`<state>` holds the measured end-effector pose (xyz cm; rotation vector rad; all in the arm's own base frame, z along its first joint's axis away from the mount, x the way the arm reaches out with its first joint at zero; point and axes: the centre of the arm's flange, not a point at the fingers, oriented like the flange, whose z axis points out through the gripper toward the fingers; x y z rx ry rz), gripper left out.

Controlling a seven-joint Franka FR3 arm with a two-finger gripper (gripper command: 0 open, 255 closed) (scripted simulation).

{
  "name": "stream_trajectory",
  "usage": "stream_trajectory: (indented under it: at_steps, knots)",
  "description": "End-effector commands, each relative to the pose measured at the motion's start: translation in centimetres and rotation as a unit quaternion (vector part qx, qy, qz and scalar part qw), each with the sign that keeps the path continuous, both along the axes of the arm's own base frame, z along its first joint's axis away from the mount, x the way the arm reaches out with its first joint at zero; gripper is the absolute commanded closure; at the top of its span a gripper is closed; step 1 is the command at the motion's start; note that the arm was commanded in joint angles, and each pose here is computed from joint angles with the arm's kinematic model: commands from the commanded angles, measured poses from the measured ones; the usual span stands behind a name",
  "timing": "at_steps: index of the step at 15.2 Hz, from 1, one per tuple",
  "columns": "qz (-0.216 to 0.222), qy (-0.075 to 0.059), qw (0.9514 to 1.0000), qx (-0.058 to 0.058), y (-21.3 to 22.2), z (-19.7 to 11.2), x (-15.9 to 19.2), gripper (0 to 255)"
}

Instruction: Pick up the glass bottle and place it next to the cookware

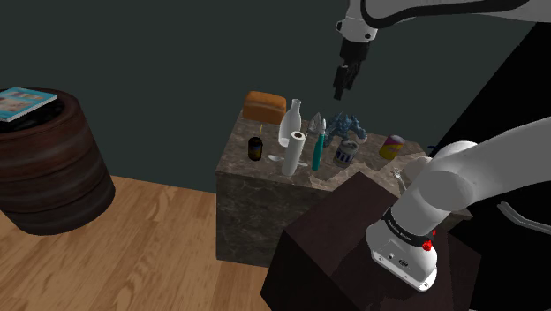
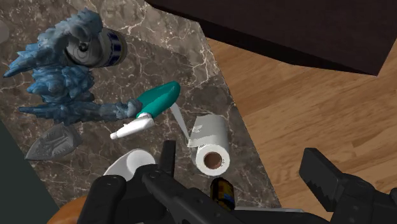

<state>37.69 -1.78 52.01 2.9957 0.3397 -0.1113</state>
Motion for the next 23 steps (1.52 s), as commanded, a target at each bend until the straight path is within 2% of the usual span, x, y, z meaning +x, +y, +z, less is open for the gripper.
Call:
stream_trajectory:
  at_steps: [1,23]
  knots:
    - [0.000,0.002,1.0000,0.002,-1.4,-1.1,2.3,0]
    - [0.000,0.032,0.9990,0.031,-12.8,-14.9,26.5,0]
